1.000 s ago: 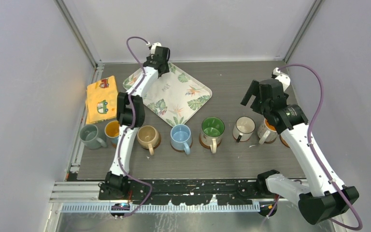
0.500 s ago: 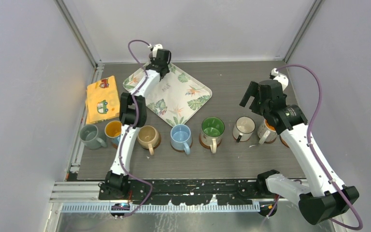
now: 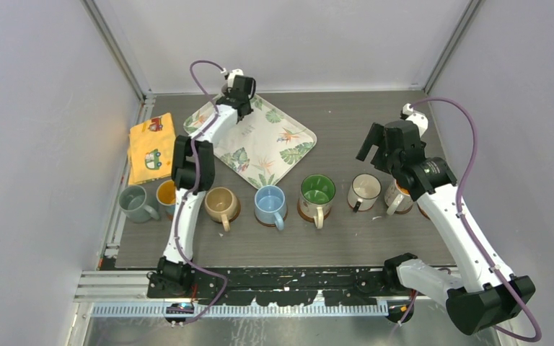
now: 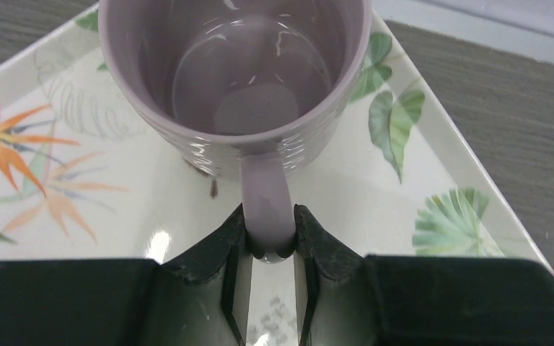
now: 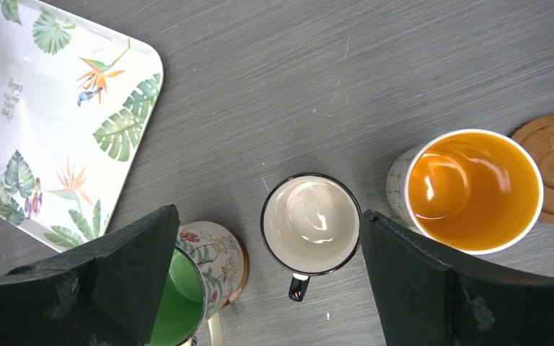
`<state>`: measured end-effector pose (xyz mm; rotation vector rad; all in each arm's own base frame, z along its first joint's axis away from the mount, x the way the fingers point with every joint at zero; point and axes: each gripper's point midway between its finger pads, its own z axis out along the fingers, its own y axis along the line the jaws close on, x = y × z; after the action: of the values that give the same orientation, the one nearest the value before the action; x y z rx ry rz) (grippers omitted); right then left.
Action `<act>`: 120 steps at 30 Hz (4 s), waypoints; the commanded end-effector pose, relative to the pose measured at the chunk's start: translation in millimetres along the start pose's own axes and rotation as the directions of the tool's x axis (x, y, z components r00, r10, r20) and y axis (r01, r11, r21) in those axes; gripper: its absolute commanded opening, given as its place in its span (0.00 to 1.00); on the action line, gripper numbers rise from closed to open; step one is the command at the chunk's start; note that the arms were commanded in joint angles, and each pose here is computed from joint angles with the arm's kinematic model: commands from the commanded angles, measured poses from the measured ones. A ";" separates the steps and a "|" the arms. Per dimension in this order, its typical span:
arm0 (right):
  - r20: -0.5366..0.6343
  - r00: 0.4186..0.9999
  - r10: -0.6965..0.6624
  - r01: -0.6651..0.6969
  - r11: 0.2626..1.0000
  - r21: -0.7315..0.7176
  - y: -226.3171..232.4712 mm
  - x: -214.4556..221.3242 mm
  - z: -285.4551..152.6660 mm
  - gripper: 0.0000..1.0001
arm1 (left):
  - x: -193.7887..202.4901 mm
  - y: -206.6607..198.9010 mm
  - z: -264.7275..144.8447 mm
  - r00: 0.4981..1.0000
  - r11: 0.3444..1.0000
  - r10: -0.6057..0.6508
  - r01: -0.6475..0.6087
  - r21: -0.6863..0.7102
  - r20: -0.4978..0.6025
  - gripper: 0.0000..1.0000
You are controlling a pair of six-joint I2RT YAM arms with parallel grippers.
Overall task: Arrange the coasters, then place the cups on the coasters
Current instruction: Pick up the cup from the tray.
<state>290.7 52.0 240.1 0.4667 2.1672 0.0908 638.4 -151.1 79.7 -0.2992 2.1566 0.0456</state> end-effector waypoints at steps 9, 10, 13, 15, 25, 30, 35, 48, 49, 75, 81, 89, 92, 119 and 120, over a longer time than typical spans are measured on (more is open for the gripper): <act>0.029 0.999 0.015 -0.014 0.999 -0.043 5.0 -0.9 -3.1 1.00 | -0.6 -38.2 -108.3 0.999 0.994 -0.042 0.042 0.104 -0.001 0.06; 0.026 1.000 0.016 -0.015 0.999 -0.045 4.8 0.5 -3.2 1.00 | 3.4 -40.0 -113.1 0.999 0.993 -0.045 0.045 0.109 -0.009 0.05; 0.025 0.999 0.020 -0.019 0.998 -0.052 4.6 2.4 -4.3 1.00 | 15.8 -44.2 -126.0 0.999 0.992 -0.038 0.041 0.120 -0.026 0.05; 0.024 0.999 0.022 -0.020 0.998 -0.054 4.8 3.1 -4.6 1.00 | 22.7 -47.2 -135.0 0.999 0.991 -0.036 0.040 0.128 -0.035 0.05; 0.010 1.000 0.022 -0.021 0.998 -0.063 6.7 8.9 -2.6 1.00 | 60.0 -67.0 -174.1 0.996 0.982 -0.036 0.052 0.181 -0.087 0.05; 0.006 1.000 0.021 -0.021 0.998 -0.066 9.1 9.3 -1.2 1.00 | 83.5 -82.6 -190.4 0.992 0.976 -0.030 0.055 0.211 -0.120 0.05; -0.003 1.000 0.015 -0.016 0.998 -0.066 11.4 12.3 1.3 1.00 | 100.7 -97.7 -200.4 0.990 0.970 -0.020 0.053 0.236 -0.142 0.06; -0.017 1.000 0.020 -0.021 0.998 -0.054 13.0 20.9 4.5 1.00 | 131.5 -122.3 -202.9 0.983 0.965 0.030 0.019 0.261 -0.180 0.22; -0.017 1.000 0.022 -0.023 0.998 -0.053 12.9 21.6 4.8 1.00 | 131.3 -123.0 -203.0 0.983 0.965 0.031 0.018 0.261 -0.182 0.23; -0.040 0.999 0.020 -0.022 0.997 -0.067 40.9 20.1 19.5 1.00 | 76.4 -101.9 -259.6 0.991 0.948 0.006 0.038 0.316 -0.137 0.74; -0.059 0.998 -0.014 0.009 0.996 -0.086 69.9 23.4 34.5 1.00 | 54.8 -59.8 -291.5 0.993 0.941 -0.039 0.073 0.329 -0.108 0.92; -0.086 0.991 -0.103 0.089 0.985 -0.151 126.3 38.3 59.8 1.00 | 47.2 -14.9 -341.1 0.998 0.926 -0.020 0.042 0.376 -0.064 1.00; -0.096 0.986 -0.137 0.118 0.977 -0.178 147.0 42.9 70.6 1.00 | 48.5 1.3 -356.3 0.999 0.920 -0.003 0.019 0.390 -0.042 1.00; -0.190 0.897 -0.398 0.326 0.889 -0.322 243.5 134.9 161.0 0.76 | 56.5 63.7 -388.2 0.985 0.916 0.150 -0.172 0.363 0.088 1.00; -0.184 0.894 -0.408 0.336 0.883 -0.327 244.7 136.5 162.2 0.75 | 56.6 64.2 -387.6 0.984 0.916 0.152 -0.174 0.361 0.090 1.00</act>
<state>406.5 296.4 81.2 -0.0814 2.4752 0.2160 278.2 -162.6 238.2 0.0947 2.1257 -0.2711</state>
